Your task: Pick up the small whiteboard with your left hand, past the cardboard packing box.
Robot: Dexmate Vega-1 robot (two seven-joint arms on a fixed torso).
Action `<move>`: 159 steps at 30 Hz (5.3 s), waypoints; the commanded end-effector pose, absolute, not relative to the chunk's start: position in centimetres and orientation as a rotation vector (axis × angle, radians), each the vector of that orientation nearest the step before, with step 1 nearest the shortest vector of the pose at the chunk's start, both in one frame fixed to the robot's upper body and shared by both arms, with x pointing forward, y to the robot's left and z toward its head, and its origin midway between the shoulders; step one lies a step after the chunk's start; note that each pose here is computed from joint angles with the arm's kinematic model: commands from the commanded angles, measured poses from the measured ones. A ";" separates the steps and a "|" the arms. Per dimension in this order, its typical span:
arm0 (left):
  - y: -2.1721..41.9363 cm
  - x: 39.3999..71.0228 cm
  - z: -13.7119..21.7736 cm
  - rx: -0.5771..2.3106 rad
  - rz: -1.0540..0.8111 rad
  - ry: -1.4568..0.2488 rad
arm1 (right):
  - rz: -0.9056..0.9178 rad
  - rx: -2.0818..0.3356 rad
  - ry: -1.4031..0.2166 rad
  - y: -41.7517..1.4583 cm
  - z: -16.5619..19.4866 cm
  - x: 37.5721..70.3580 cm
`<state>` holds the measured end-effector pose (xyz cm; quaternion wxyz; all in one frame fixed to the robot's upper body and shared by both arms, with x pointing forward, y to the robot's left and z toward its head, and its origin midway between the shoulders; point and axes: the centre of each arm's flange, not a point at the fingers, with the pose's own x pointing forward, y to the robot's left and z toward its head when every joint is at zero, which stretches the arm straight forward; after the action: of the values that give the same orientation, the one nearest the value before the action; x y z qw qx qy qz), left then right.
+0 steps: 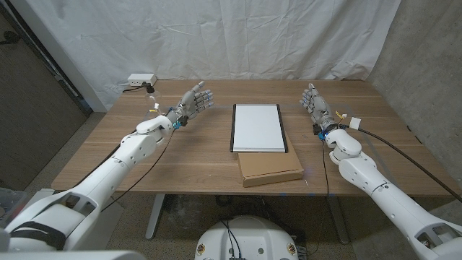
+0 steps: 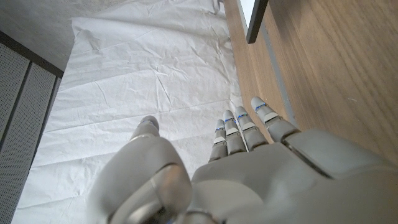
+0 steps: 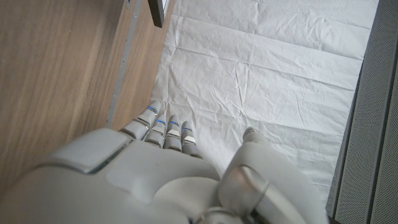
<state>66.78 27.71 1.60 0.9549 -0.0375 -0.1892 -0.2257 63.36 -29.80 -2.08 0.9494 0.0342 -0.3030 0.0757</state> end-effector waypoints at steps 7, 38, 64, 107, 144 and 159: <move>27.7 66.7 2.1 -0.108 -0.503 -0.327 | 0.141 0.072 -0.628 -30.3 -1.8 62.9; 27.0 68.2 2.2 -0.208 -0.610 -0.250 | 0.132 0.077 -0.632 -30.7 -1.7 62.0; 25.9 71.7 1.5 -0.322 -0.717 -0.139 | 0.122 0.084 -0.654 -29.8 -0.9 61.6; 22.5 73.6 1.2 -0.302 -0.797 -0.035 | 0.137 0.100 -0.656 -29.6 -1.3 61.6; 19.1 74.6 0.3 -0.276 -0.737 0.011 | 0.153 0.102 -0.654 -29.9 -1.3 61.6; 17.9 74.8 0.8 -0.247 -0.715 -0.002 | 0.152 0.108 -0.655 -30.3 -1.5 61.5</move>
<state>74.53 18.48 0.56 0.9215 -0.1376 0.0023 -0.3632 61.47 -29.92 -1.24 0.9423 0.0506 -0.3220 0.0767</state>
